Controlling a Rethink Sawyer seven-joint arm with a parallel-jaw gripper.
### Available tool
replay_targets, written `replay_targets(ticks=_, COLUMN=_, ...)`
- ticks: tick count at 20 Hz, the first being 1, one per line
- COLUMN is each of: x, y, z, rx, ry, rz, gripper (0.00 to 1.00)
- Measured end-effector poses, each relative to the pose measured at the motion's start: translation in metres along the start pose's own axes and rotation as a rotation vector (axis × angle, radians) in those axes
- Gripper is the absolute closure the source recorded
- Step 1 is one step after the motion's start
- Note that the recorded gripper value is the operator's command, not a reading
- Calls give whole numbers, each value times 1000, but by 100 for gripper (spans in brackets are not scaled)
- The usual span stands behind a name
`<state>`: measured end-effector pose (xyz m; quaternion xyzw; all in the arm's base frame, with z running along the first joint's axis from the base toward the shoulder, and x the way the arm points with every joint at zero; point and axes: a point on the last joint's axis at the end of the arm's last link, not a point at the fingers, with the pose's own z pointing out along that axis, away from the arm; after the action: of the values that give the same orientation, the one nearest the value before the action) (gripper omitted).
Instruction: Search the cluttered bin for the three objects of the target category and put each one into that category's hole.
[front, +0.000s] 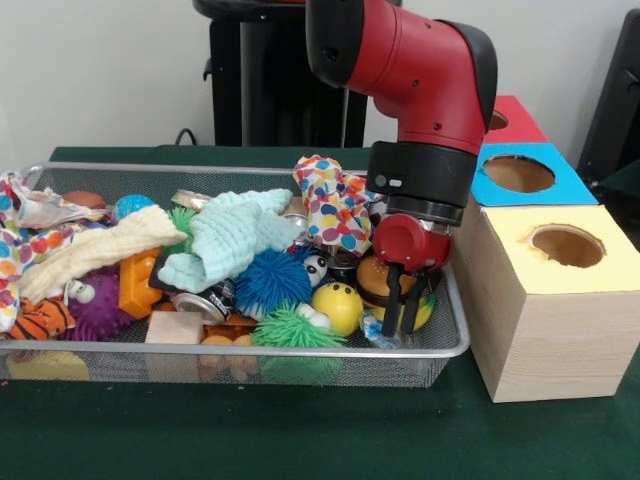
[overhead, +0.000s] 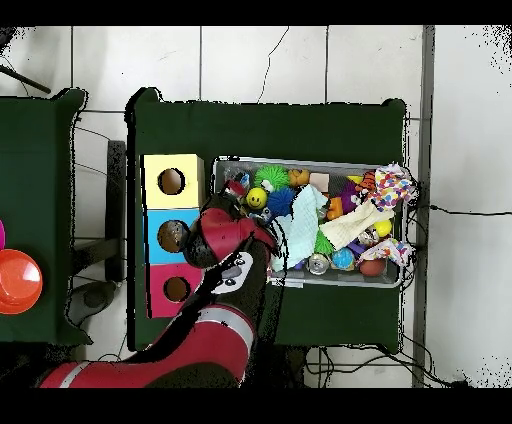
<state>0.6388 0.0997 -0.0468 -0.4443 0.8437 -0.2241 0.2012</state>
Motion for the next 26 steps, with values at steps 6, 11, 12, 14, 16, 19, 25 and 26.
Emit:
replay_targets(ticks=6, x=-1, y=7, z=-1, rx=-11, ry=0, rz=25, gripper=0)
replay_targets(ticks=11, x=0, y=8, z=-2, rx=-16, ry=-1, rz=39, gripper=0)
replay_targets(ticks=12, x=0, y=8, z=-2, rx=-16, ry=0, rz=40, gripper=0)
replay_targets(ticks=14, x=1, y=9, z=-3, rx=-19, ry=1, rz=46, gripper=0)
replay_targets(ticks=16, x=1, y=10, z=-3, rx=-20, ry=2, rz=47, gripper=0)
replay_targets(ticks=19, x=0, y=10, z=-4, rx=-21, ry=1, rz=51, gripper=0)
replay_targets(ticks=25, x=-1, y=10, z=-4, rx=-21, ry=1, rz=53, gripper=0)
replay_targets(ticks=26, x=-1, y=10, z=-4, rx=-21, ry=1, rz=53, gripper=0)
